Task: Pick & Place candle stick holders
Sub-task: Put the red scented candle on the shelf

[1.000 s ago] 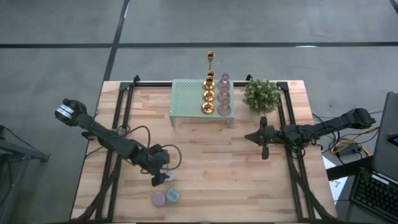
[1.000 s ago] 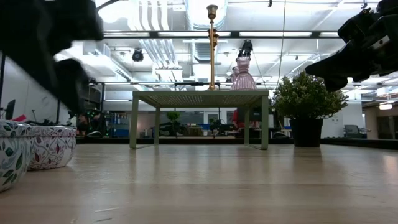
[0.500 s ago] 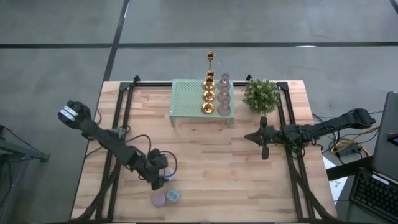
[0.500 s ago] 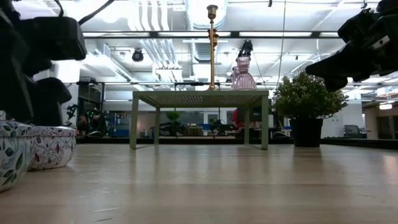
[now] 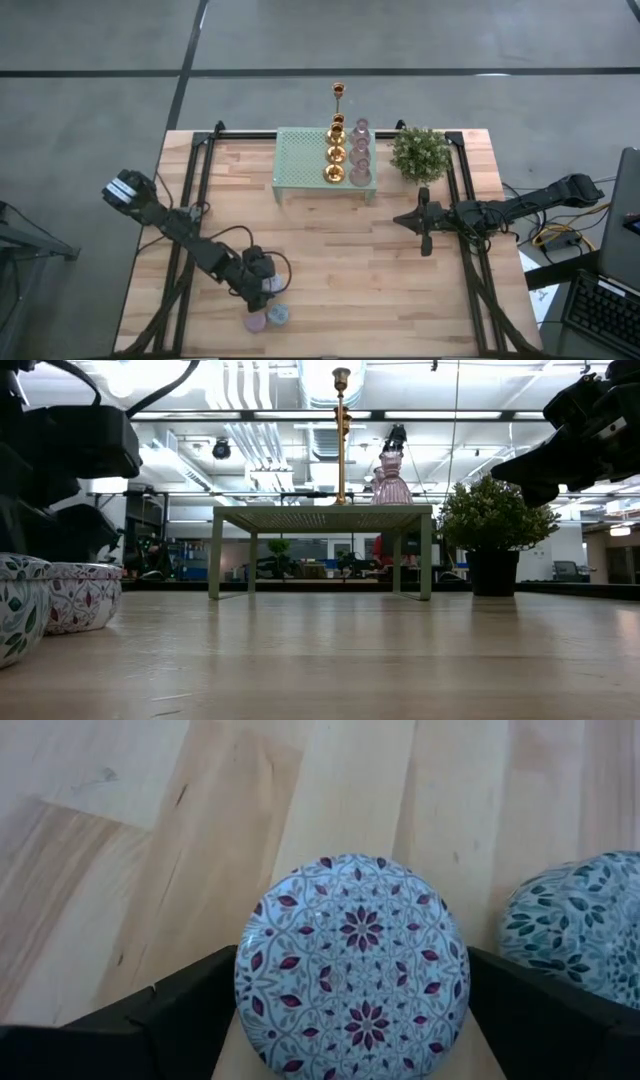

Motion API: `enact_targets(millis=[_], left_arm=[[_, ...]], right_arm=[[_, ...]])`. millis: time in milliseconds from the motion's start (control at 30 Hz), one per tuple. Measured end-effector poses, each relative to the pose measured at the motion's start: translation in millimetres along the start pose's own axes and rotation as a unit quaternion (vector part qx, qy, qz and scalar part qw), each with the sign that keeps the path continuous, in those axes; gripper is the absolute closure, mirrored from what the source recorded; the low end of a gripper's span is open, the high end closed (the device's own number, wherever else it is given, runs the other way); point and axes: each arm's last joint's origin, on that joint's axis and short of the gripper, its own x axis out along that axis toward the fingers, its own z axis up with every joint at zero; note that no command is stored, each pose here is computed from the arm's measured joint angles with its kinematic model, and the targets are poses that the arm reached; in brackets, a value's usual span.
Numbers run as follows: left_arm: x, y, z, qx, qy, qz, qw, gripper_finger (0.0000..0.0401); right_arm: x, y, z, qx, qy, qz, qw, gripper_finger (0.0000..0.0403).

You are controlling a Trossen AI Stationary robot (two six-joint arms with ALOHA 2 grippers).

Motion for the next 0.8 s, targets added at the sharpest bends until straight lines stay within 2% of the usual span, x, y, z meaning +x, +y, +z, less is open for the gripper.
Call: enact_targets(millis=[133, 400, 667, 800], left_arm=[[-1, -1, 2, 0.000, -0.003, -0.003, 1.000, 0.0039], [-1, -2, 3, 0.004, -0.010, 0.001, 1.000, 0.0094], [-1, 0, 5, 0.018, -0.037, 0.027, 0.999, 0.0074], [-3, 0, 11, 0.027, -0.046, 0.028, 0.998, 0.0083]], right_arm=[[0, 0, 0, 0.000, 0.000, 0.000, 1.000, 0.0394], [0, 0, 0, 0.000, 0.000, 0.000, 1.000, 0.0394], [0, 0, 0, 0.000, 0.000, 0.000, 1.000, 0.0394], [0, 0, 0, 0.000, 0.000, 0.000, 1.000, 0.0394]])
